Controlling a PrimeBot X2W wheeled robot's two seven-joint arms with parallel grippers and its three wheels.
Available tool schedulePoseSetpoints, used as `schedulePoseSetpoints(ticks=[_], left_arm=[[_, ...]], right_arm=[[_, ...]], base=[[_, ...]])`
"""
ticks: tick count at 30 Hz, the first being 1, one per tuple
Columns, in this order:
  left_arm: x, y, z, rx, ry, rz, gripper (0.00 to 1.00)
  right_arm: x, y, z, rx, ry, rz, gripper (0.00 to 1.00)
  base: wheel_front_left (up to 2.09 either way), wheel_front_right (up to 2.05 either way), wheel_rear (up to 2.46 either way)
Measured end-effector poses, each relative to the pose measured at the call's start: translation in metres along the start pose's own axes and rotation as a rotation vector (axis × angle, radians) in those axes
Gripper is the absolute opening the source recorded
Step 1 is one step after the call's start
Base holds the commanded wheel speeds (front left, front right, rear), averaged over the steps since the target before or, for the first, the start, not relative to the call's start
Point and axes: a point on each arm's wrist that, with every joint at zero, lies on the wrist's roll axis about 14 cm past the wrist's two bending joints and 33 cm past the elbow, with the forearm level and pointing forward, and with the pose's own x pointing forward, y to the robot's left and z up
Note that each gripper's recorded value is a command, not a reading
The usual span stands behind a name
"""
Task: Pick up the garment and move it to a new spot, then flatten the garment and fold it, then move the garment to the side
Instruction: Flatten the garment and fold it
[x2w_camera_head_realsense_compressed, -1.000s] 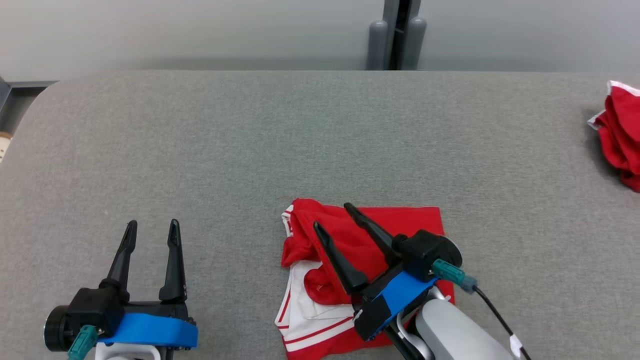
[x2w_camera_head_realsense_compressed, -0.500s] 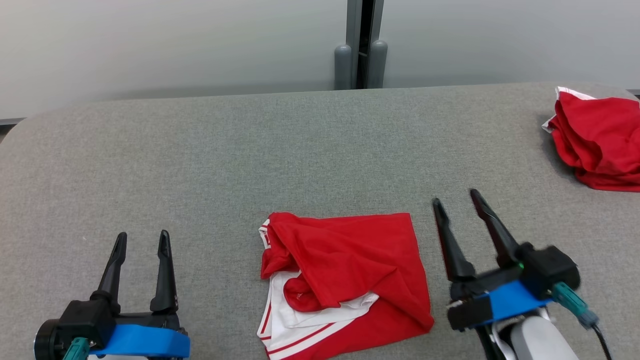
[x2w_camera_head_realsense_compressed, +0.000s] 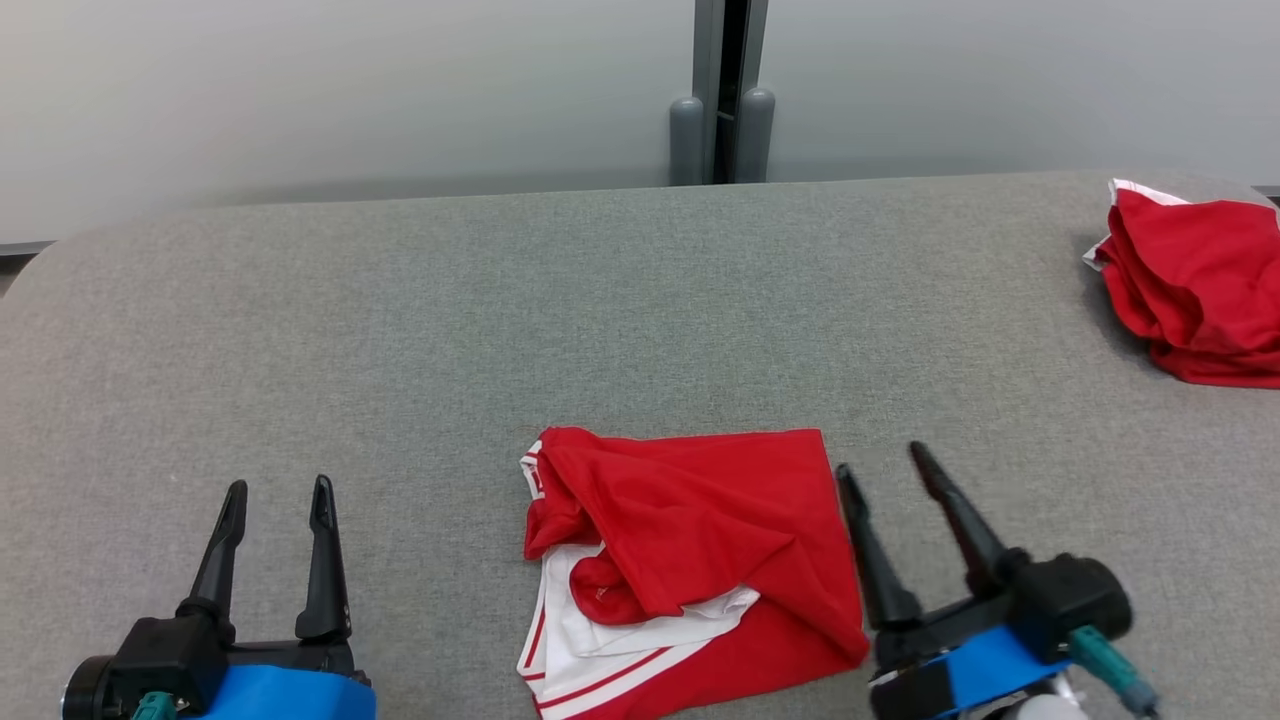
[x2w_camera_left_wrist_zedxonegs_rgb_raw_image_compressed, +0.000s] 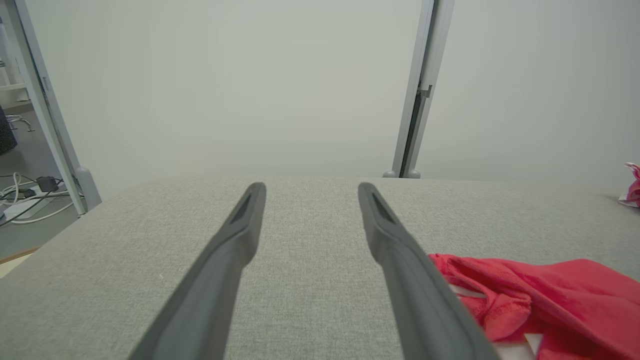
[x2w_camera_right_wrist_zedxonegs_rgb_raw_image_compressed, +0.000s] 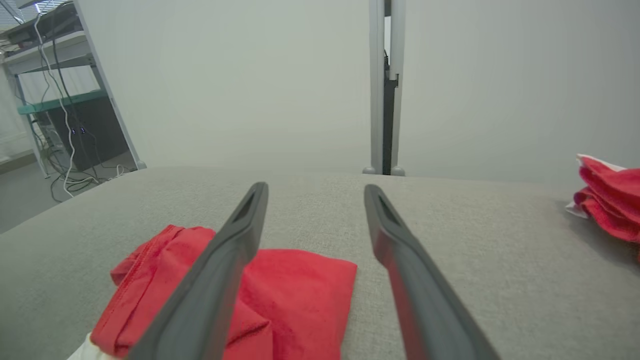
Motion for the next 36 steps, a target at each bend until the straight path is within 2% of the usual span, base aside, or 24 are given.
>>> schedulePoseSetpoints(ticks=[7,14,19,22,28,29,30,31,36], left_arm=[[-0.004,0.005,0.0,0.002,0.003,0.014,1.0],[-0.008,0.011,0.0,0.0,0.004,0.036,1.0],[-0.01,0.015,-0.001,0.002,0.009,0.048,1.0],[-0.008,0.017,0.0,0.002,0.006,0.051,1.0],[-0.008,0.018,-0.001,0.001,0.008,0.057,1.0],[-0.008,0.018,-0.001,0.0,0.009,0.06,1.0],[-0.009,0.019,-0.001,0.0,0.01,0.062,1.0],[-0.009,0.019,-0.002,0.0,0.011,0.063,1.0],[-0.009,0.02,-0.002,-0.001,0.012,0.069,1.0]], right_arm=[[0.004,0.056,-0.021,0.015,0.079,0.184,1.0],[-0.007,0.096,-0.057,0.015,0.208,0.32,1.0],[-0.013,0.106,-0.079,-0.017,0.277,0.38,1.0],[-0.011,0.106,-0.087,-0.078,0.294,0.414,1.0],[-0.006,0.108,-0.099,-0.132,0.323,0.441,1.0],[-0.005,0.108,-0.101,-0.148,0.326,0.448,0.65],[-0.005,0.107,-0.104,-0.161,0.334,0.451,0.07],[-0.006,0.108,-0.107,-0.17,0.343,0.455,0.0],[-0.003,0.112,-0.108,-0.145,0.347,0.452,0.0]], base=[[0.0,0.0,0.0],[0.0,0.0,0.0],[0.0,0.0,0.0],[0.0,0.0,0.0],[0.0,0.0,0.0],[0.0,0.0,0.0],[0.0,0.0,0.0],[0.0,0.0,0.0],[0.0,0.0,0.0]])
